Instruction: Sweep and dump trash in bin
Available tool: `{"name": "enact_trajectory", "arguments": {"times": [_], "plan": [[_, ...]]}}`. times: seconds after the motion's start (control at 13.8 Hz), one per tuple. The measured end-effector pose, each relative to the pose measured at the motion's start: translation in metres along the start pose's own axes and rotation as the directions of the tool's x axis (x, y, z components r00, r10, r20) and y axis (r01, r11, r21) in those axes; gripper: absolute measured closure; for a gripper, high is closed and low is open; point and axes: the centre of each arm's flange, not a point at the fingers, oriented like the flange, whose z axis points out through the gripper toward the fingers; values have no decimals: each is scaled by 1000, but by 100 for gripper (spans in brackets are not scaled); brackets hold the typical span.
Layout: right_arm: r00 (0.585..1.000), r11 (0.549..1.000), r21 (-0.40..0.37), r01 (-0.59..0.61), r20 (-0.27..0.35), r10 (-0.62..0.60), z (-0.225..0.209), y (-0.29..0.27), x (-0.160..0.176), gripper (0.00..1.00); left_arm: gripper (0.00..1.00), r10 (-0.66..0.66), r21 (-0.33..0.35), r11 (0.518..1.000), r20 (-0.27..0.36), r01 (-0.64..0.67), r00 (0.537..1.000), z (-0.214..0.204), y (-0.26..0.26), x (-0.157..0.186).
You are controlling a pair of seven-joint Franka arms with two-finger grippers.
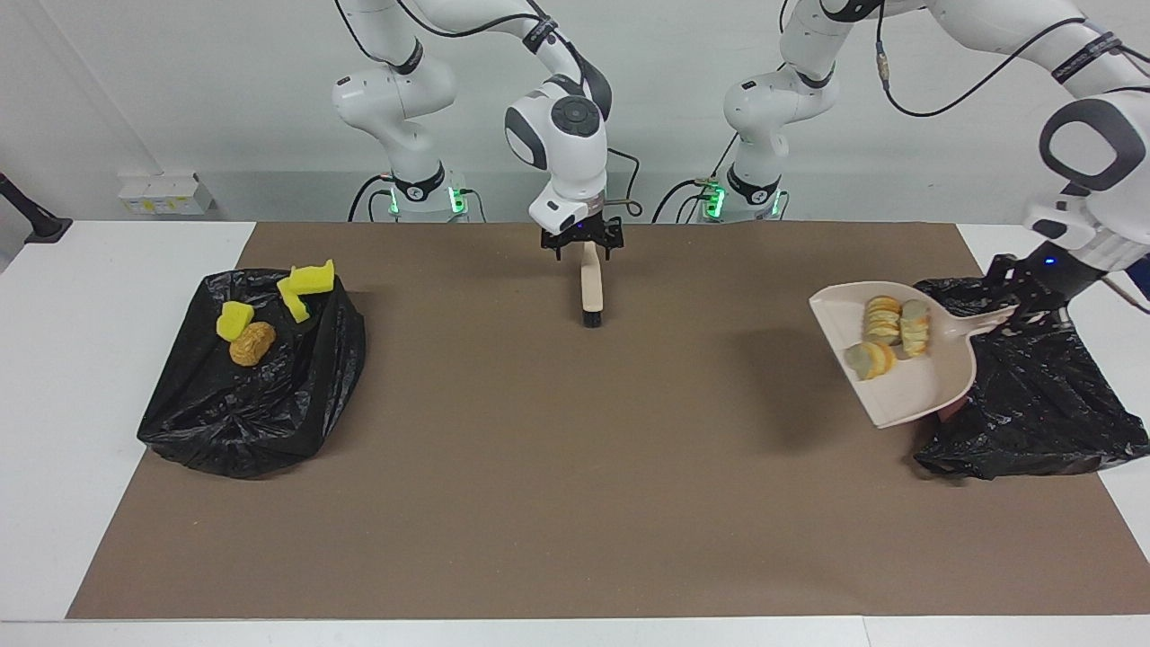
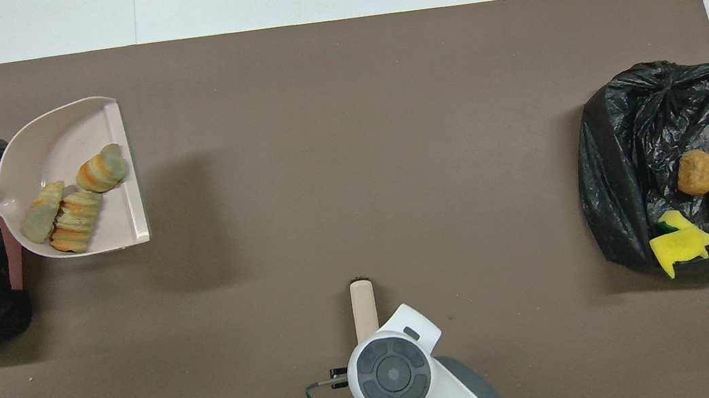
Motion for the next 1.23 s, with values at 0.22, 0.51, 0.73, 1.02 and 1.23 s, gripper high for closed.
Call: {"name": "enact_trajectory", "arguments": {"times": [0.22, 0.51, 0.73, 1.02, 1.23], "plan": [[994, 999, -4, -33, -108, 32, -40, 37, 58, 0, 69, -50, 18, 999, 38, 50, 998, -20, 5, -67], [989, 999, -35, -18, -151, 13, -72, 82, 101, 0, 69, -64, 43, 997, 150, 58, 987, -41, 18, -132], [981, 998, -54, -7, -196, -3, -96, 118, 129, 0, 69, 23, 84, 995, 317, -52, 948, -51, 7, -145], [979, 996, -89, 13, -202, -30, -151, 195, 164, 0, 69, 133, 54, 981, 501, -184, 855, -30, -7, -142], [978, 995, -95, -35, -207, 15, -195, 237, 169, 0, 69, 215, -27, 967, 624, -255, 751, -18, -20, -113]]}}
